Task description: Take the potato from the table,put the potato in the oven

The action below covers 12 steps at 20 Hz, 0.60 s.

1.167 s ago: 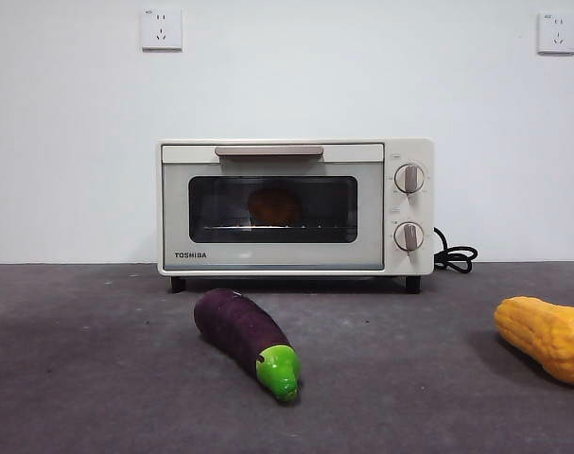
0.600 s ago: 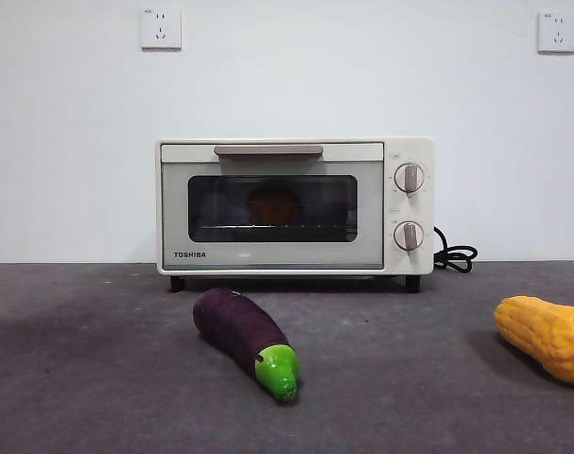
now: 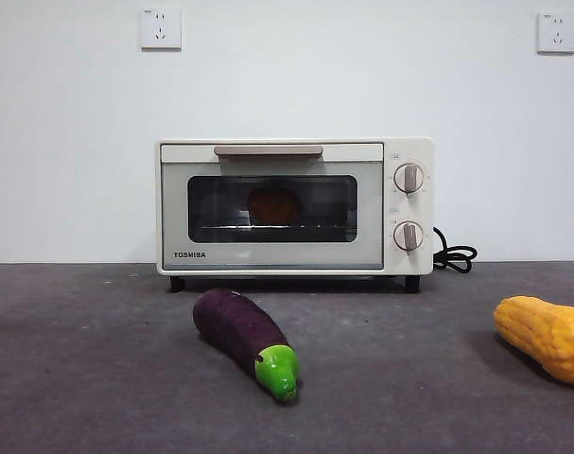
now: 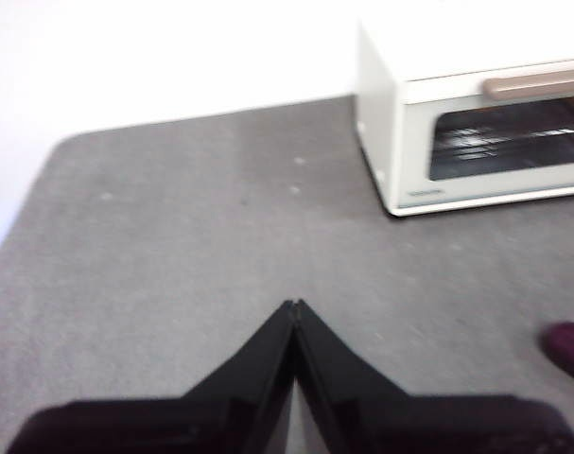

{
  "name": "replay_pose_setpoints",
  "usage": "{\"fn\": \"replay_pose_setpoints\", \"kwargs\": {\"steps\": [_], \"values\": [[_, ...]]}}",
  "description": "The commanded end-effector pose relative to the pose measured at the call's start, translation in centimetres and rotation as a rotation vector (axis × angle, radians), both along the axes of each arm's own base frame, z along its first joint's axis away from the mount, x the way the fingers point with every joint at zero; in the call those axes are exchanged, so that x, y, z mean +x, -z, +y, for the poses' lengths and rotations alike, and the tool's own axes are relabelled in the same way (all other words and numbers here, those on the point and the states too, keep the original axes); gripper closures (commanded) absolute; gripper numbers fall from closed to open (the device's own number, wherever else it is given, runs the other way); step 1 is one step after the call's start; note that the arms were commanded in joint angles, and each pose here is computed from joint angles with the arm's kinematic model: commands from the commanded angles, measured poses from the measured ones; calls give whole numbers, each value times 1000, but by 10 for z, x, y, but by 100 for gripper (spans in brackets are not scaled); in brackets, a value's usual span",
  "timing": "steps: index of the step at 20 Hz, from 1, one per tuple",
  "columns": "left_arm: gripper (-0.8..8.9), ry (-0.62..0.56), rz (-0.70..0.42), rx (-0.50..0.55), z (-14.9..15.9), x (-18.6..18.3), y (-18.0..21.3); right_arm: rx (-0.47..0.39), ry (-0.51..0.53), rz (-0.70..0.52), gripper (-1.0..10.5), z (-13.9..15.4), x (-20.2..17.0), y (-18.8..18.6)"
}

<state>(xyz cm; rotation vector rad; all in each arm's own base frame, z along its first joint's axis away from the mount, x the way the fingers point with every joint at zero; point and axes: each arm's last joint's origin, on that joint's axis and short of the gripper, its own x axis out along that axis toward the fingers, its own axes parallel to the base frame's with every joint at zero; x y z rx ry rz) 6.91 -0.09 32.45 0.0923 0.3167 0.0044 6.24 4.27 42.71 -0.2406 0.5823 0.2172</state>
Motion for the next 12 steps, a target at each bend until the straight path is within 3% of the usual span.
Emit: {"fn": "replay_pose_setpoints", "kwargs": {"steps": [1,7,12], "values": [[818,-21,-68,19,2,9,41,5,9,1,946,1,1,1],[818,-21,-203,1,2,24,135,6,9,1,946,1,1,1],[818,-23,-212,-9,2,27,166,5,9,1,946,1,1,1]]}}
